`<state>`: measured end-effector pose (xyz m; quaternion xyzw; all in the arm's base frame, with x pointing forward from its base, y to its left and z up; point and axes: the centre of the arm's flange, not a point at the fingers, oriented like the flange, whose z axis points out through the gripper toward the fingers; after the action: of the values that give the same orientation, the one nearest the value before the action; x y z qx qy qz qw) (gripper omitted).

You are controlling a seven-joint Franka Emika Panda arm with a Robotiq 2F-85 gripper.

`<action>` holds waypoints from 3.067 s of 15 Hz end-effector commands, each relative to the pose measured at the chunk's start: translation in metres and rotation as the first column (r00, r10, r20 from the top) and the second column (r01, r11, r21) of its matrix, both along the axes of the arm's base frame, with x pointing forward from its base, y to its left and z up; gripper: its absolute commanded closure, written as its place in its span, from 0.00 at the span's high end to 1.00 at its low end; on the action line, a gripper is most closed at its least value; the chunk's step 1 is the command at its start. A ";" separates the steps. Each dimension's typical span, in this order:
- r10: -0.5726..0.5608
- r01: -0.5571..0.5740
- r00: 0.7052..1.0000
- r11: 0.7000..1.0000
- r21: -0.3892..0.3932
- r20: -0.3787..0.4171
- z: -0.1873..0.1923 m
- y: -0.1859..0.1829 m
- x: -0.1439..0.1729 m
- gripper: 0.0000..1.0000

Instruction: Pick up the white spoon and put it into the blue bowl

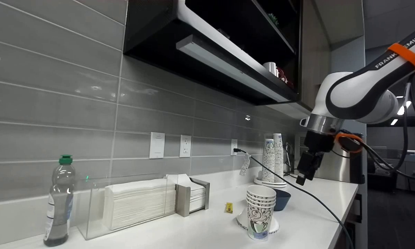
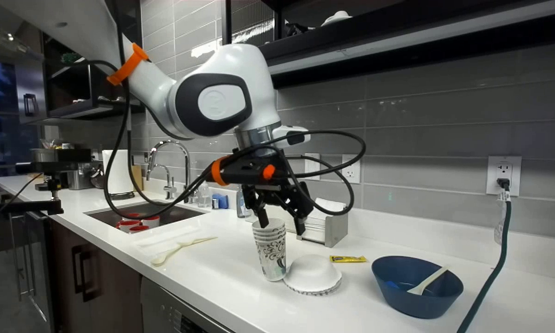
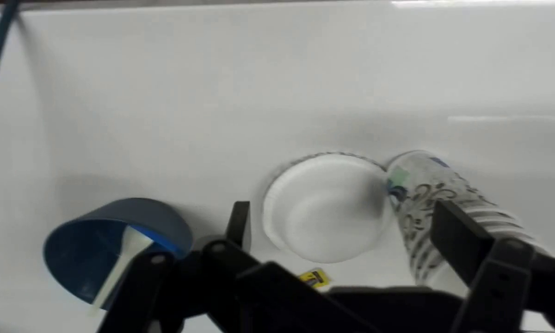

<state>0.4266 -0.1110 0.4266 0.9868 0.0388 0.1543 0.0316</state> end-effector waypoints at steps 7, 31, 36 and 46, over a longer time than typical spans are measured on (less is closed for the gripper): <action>0.430 -0.417 0.902 0.893 0.171 -0.044 0.018 0.116 -0.044 1.00; 0.709 -0.693 0.681 0.705 0.151 -0.182 -0.126 0.363 -0.014 1.00; 0.607 -0.605 0.791 0.795 0.050 -0.081 -0.137 0.397 -0.028 1.00; 0.554 -0.557 0.830 0.829 -0.050 -0.063 -0.158 0.433 -0.043 0.61</action>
<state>0.3799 0.3051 0.2850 0.9332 0.3349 0.1293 0.0152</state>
